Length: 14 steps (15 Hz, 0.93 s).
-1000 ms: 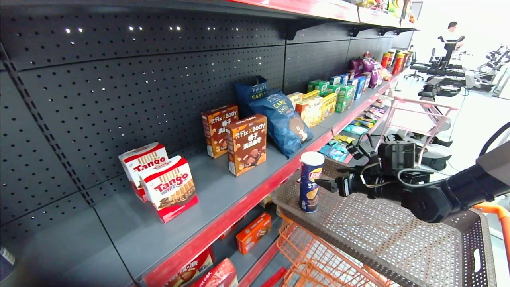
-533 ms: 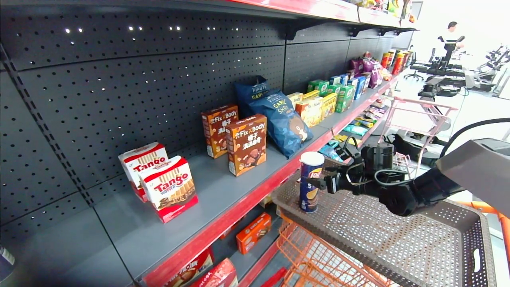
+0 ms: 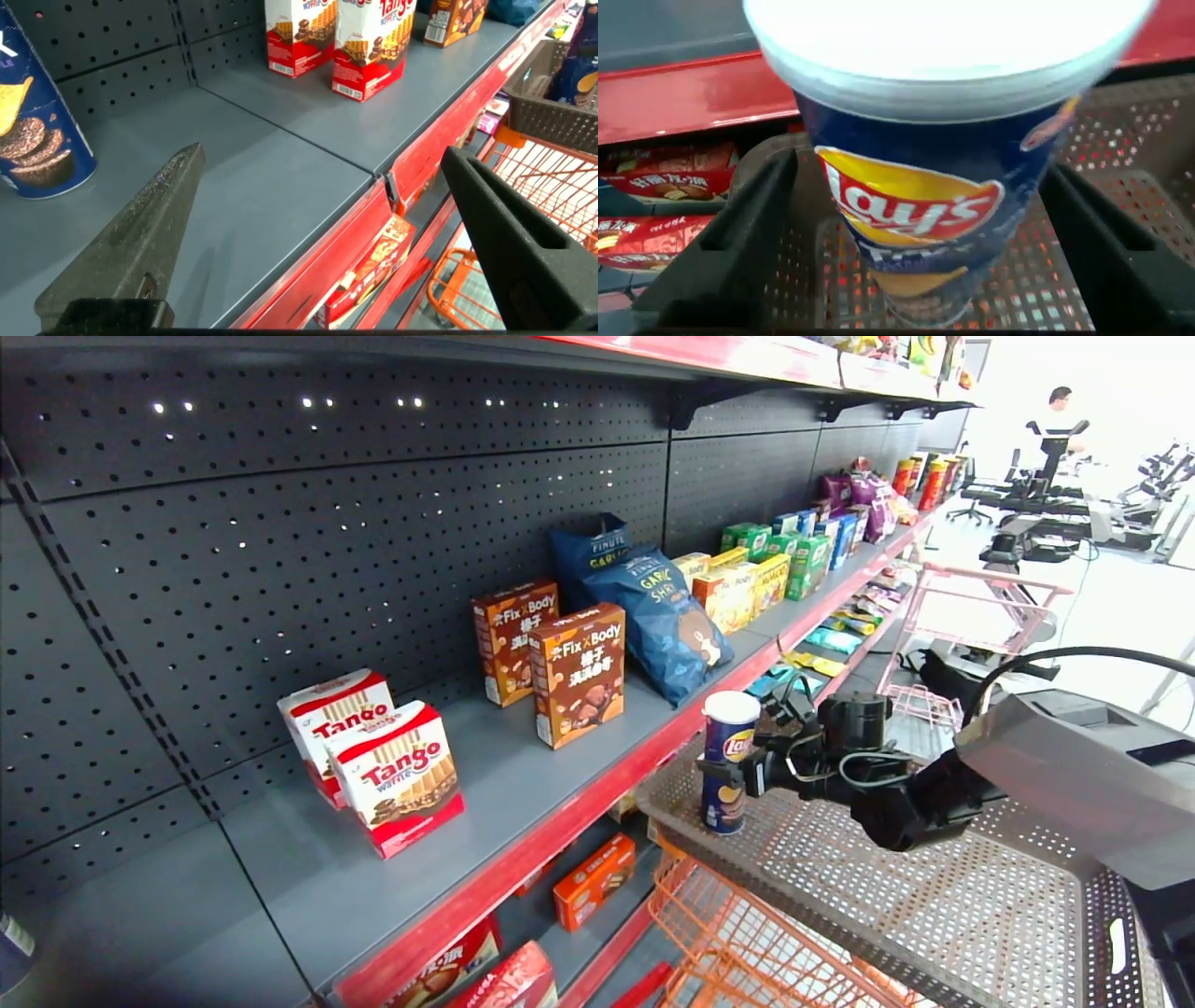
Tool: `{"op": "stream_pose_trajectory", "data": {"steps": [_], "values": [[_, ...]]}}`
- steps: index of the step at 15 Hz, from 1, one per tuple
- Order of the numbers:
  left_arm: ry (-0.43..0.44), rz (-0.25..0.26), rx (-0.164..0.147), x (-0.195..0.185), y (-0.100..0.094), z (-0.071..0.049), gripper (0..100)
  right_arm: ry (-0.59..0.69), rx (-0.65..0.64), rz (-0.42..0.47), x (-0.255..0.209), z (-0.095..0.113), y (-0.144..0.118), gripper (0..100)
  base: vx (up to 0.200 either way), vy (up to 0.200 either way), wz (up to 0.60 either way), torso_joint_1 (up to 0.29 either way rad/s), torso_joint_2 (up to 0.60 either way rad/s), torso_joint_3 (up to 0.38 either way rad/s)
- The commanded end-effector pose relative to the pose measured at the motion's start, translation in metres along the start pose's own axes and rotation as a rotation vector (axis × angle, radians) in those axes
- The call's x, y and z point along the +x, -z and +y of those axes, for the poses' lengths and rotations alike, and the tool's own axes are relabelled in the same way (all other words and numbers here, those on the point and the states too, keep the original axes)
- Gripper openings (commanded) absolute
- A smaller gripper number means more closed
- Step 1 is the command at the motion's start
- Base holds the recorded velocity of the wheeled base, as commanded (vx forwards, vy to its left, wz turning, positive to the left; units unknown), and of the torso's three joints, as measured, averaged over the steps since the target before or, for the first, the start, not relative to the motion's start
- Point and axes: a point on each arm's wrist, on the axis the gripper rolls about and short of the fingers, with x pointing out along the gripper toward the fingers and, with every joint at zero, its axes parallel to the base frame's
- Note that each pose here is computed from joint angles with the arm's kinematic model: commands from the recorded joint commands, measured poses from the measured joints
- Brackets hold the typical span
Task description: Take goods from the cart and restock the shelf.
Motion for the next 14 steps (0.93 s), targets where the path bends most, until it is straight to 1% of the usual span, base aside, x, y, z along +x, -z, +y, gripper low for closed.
{"op": "stream_pose_trajectory", "data": {"steps": [1,5,8,9,13,14], "values": [[0.0,0.0,0.001,0.0,0.0,0.0,100,-0.026,0.007,0.012,0.01,-0.002,0.018,100,0.0,0.0,0.0,0.0,0.0,0.0],[0.0,0.0,0.001,0.0,0.0,0.0,100,-0.032,-0.006,-0.015,0.025,-0.01,0.021,100,0.0,0.0,0.0,0.0,0.0,0.0],[0.0,0.0,-0.001,0.0,0.0,0.0,100,-0.036,-0.01,-0.024,0.028,-0.011,0.02,100,0.0,0.0,0.0,0.0,0.0,0.0],[0.0,0.0,-0.001,0.0,0.0,0.0,100,-0.077,-0.01,-0.031,0.03,-0.012,0.023,0,0.0,0.0,0.0,0.0,0.0,0.0],[0.0,0.0,-0.001,0.0,0.0,0.0,100,-0.093,-0.014,-0.036,0.031,-0.011,0.02,0,0.0,0.0,0.0,0.0,0.0,0.0],[0.0,0.0,0.001,0.0,0.0,0.0,100,-0.085,-0.022,-0.051,0.027,-0.008,0.009,0,0.0,0.0,0.0,0.0,0.0,0.0]]}}
